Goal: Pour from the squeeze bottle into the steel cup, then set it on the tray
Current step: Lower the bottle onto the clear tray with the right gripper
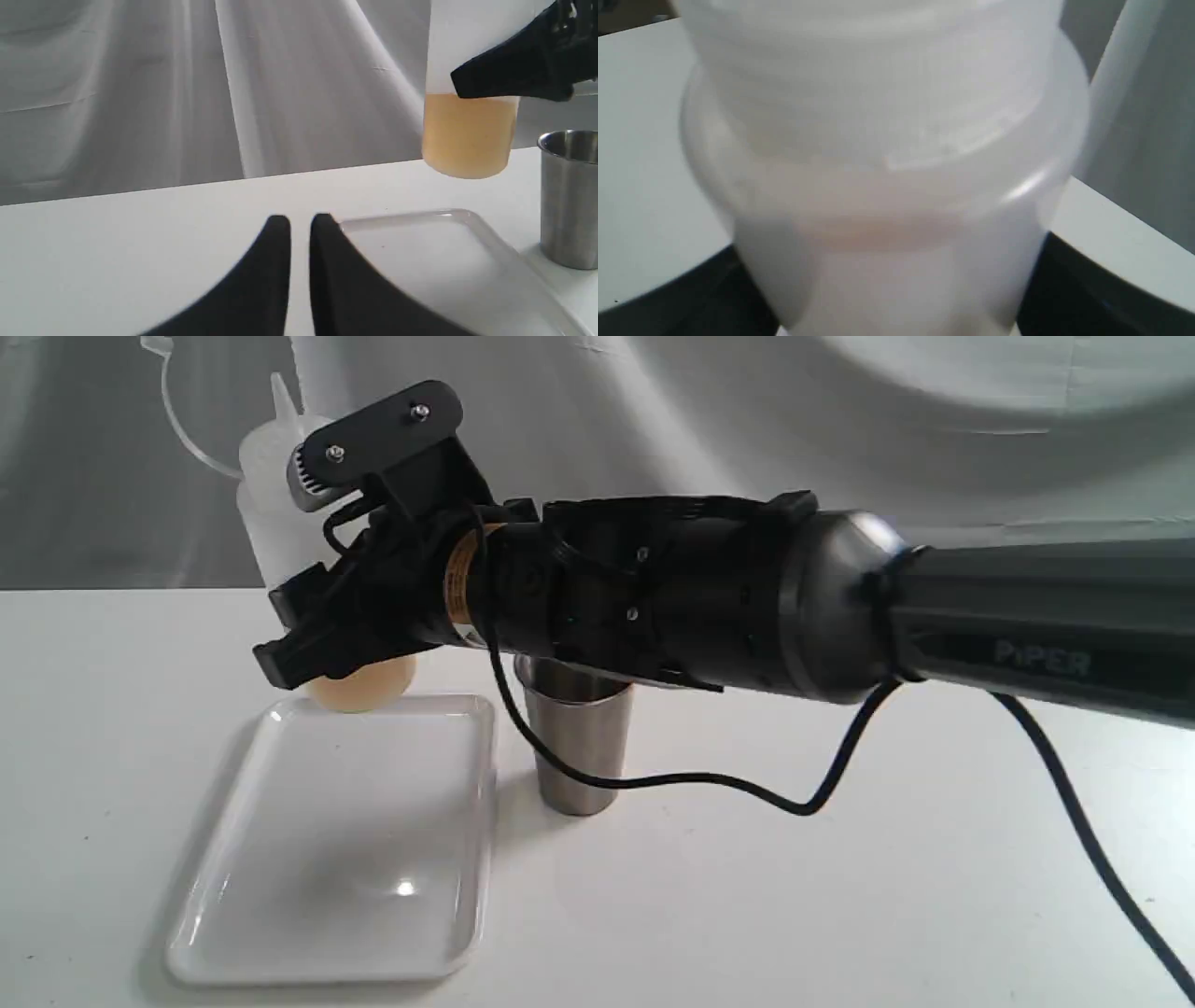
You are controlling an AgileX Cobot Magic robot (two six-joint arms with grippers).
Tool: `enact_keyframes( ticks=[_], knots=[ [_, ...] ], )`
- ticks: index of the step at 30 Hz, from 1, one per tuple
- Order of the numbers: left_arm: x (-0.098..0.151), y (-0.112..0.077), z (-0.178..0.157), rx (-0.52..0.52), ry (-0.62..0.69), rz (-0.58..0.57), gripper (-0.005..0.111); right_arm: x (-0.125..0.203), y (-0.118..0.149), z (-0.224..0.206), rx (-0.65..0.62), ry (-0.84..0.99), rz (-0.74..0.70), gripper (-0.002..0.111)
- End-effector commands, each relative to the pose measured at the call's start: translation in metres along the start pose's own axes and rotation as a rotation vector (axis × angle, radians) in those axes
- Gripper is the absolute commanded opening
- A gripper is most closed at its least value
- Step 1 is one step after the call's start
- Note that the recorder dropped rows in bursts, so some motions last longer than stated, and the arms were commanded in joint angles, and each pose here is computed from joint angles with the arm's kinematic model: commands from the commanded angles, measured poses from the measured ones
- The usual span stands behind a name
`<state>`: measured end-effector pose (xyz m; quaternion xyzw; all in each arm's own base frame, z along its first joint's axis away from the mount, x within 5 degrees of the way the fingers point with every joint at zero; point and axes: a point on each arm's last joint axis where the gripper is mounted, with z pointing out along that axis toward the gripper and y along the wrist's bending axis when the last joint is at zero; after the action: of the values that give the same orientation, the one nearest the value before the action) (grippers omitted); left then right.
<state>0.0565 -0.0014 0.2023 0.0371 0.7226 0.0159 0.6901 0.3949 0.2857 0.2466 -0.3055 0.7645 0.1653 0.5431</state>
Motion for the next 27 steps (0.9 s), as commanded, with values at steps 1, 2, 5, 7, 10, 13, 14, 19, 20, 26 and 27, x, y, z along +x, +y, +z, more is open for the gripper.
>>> enact_keyframes(
  ticks=[1, 2, 5, 7, 10, 13, 14, 19, 20, 26, 27],
  knots=[
    [0.001, 0.0, 0.0, 0.005, -0.002, 0.001, 0.008, -0.005, 0.003, 0.0, -0.022, -0.03, -0.033, 0.03],
    [0.001, 0.0, 0.0, 0.005, -0.002, 0.001, 0.008, -0.004, 0.003, 0.001, -0.023, -0.027, -0.036, 0.03],
    [0.001, 0.0, 0.0, 0.005, -0.002, 0.001, 0.008, 0.0, 0.008, 0.004, -0.028, -0.019, -0.057, 0.03],
    [0.001, 0.0, 0.0, 0.005, -0.002, 0.001, 0.008, 0.003, 0.008, 0.008, -0.025, -0.019, -0.058, 0.03],
    [0.001, 0.0, 0.0, 0.005, -0.002, 0.001, 0.008, 0.014, 0.012, 0.016, -0.023, -0.005, -0.078, 0.03],
    [0.001, 0.0, 0.0, 0.005, -0.002, 0.001, 0.008, 0.023, 0.018, 0.024, -0.03, -0.01, -0.075, 0.03],
    [0.001, 0.0, 0.0, 0.005, -0.002, 0.001, 0.008, 0.026, 0.018, 0.026, -0.032, -0.014, -0.074, 0.03],
    [0.001, 0.0, 0.0, 0.005, -0.002, 0.001, 0.008, 0.042, 0.026, 0.04, -0.048, -0.041, -0.021, 0.03],
    [0.001, 0.0, 0.0, 0.005, -0.002, 0.001, 0.008, 0.047, 0.026, 0.043, -0.042, -0.033, -0.013, 0.03],
    [0.001, 0.0, 0.0, 0.005, -0.002, 0.001, 0.008, 0.063, 0.03, 0.052, -0.031, -0.003, -0.008, 0.03],
    [0.001, 0.0, 0.0, 0.005, -0.002, 0.001, 0.008, 0.067, 0.031, 0.053, -0.03, 0.004, -0.005, 0.03]
  ],
)
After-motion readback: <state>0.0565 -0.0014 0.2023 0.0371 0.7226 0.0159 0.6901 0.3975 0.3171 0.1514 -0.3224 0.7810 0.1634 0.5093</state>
